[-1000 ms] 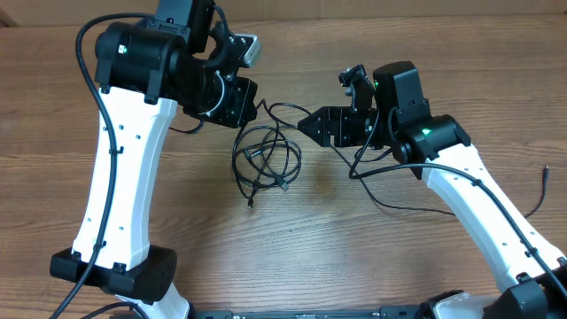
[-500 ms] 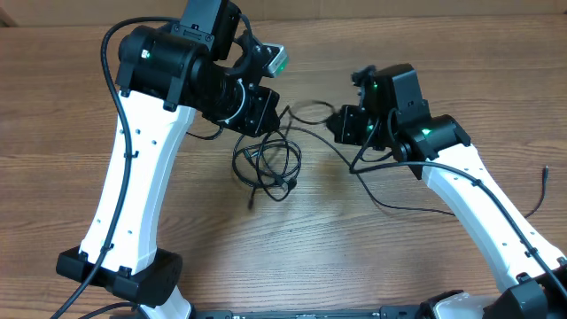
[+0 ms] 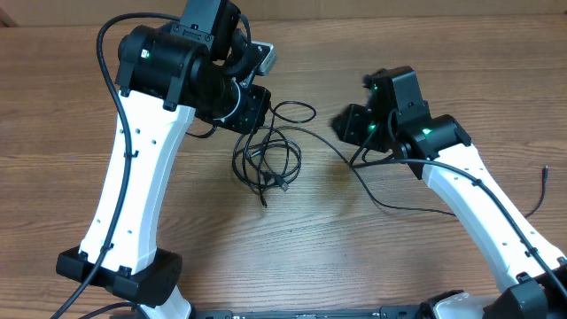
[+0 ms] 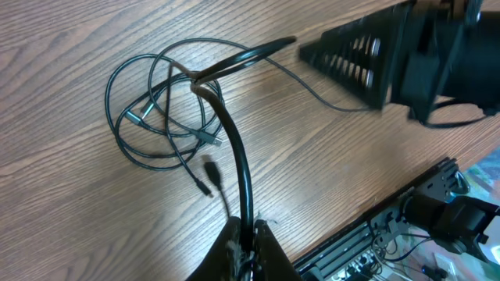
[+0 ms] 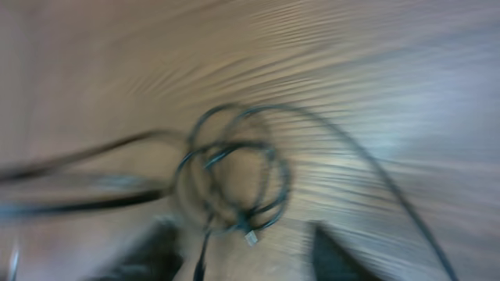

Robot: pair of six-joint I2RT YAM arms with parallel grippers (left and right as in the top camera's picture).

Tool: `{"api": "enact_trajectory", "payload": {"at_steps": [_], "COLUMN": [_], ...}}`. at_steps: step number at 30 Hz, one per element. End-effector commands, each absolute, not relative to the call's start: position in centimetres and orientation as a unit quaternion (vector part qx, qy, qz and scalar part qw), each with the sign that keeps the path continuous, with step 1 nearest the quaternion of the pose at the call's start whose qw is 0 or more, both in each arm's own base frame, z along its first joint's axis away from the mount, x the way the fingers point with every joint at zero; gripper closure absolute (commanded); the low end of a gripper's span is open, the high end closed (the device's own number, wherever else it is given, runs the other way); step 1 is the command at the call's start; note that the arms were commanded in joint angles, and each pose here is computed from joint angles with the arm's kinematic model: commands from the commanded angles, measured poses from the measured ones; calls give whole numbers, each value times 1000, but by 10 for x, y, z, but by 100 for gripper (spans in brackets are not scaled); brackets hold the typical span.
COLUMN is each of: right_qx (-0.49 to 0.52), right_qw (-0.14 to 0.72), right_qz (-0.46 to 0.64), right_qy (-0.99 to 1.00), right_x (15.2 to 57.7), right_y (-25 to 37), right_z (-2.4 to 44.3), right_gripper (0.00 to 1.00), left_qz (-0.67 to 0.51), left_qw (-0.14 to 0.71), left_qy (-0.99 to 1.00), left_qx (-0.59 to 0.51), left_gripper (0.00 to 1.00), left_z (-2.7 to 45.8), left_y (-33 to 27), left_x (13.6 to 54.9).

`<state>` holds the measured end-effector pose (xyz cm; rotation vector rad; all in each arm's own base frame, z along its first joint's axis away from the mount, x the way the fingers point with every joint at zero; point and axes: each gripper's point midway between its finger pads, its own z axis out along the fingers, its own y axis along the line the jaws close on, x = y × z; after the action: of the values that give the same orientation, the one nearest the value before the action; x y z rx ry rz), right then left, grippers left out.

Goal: Untangle cables

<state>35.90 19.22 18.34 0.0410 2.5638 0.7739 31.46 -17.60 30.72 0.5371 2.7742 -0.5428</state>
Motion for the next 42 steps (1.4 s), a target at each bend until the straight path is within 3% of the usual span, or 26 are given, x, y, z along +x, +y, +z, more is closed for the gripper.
{"api": "enact_trajectory", "payload": {"at_steps": [1, 7, 11, 15, 19, 20, 27, 30, 33, 36, 42], "right_qx": [-131, -139, -145, -143, -109, -95, 208, 258, 216, 91, -66], "right_qw": [223, 262, 301, 296, 283, 281, 253, 234, 216, 208, 205], "right_qz": [358, 356, 355, 354, 290, 269, 64, 36, 83, 183, 358], "right_qy": [897, 886, 873, 876, 908, 916, 943, 937, 948, 957, 909], "right_x": [336, 350, 364, 362, 364, 366, 360, 347, 347, 349, 339], "right_y": [225, 227, 229, 228, 207, 199, 103, 89, 110, 155, 221], "right_z": [200, 210, 222, 219, 199, 193, 155, 148, 148, 159, 197], "right_gripper": [35, 33, 37, 49, 87, 96, 96, 96, 96, 96, 96], "left_qz": [-197, -211, -243, -288, -341, -340, -271, -190, -158, -161, -178], "left_qw": [122, 94, 76, 68, 63, 63, 75, 85, 90, 89, 84], "left_qy": [956, 955, 948, 933, 908, 909, 934, 964, 974, 973, 970], "left_qx": [178, 185, 190, 206, 234, 235, 219, 168, 137, 139, 143], "left_gripper": [94, 94, 96, 96, 95, 95, 96, 96, 96, 96, 96], "left_z": [306, 296, 295, 303, 314, 314, 300, 288, 284, 284, 286], "left_y": [-180, -188, -199, -212, -226, -226, -208, -183, -172, -174, -180], "left_x": [309, 301, 293, 286, 277, 277, 288, 301, 307, 306, 303]}}
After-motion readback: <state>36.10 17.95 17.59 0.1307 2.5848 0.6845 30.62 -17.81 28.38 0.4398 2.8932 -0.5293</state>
